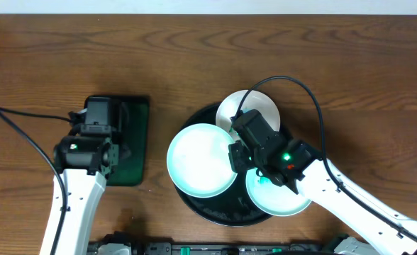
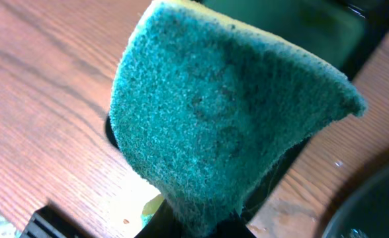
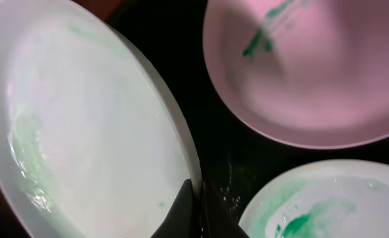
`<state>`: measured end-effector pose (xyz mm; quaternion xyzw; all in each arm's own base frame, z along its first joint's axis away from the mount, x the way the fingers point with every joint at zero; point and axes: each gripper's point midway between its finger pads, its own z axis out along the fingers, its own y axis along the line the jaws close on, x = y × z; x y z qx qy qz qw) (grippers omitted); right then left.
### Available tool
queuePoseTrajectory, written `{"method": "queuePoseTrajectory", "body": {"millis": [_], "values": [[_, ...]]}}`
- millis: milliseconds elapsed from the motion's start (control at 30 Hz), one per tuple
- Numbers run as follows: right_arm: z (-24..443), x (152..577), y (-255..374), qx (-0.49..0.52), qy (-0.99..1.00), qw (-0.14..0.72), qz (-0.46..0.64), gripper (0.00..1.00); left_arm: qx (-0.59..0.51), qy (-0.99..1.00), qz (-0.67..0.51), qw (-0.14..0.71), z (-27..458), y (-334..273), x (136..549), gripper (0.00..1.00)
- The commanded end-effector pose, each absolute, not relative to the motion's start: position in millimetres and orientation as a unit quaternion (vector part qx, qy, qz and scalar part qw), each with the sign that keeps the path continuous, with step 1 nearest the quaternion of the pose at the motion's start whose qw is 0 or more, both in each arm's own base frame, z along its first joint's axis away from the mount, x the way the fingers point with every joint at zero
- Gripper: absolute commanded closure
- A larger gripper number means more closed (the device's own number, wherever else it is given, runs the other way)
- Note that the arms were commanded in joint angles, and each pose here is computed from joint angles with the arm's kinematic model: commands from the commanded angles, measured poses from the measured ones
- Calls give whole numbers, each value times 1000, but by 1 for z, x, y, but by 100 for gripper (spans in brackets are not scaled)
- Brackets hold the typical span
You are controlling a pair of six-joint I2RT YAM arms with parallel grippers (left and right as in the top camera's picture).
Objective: Clean dirty plates on tray and stack at the side
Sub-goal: 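Move the left gripper with the sponge back over the green basin, then lift the right plate with the right gripper and carry it to the right side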
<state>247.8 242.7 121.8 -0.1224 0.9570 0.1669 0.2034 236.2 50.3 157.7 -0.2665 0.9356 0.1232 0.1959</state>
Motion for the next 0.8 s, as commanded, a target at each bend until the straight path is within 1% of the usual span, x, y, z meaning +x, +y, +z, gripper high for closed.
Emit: {"method": "queuePoseTrajectory", "body": {"millis": [0,200,400,600,767], "values": [[137,254,250,-125,949,225,182,99,-296,922,139,209,169,69,236,93],[147,262,258,-132,940,247,197,99,-330,914,132,196,165,84,230,92],[159,275,270,-165,930,265,195,99,-330,916,125,191,164,84,230,93],[165,298,291,-186,925,272,189,99,-329,917,127,185,163,83,226,93],[167,318,312,-211,921,272,182,99,-338,910,136,196,168,90,229,93]]}}
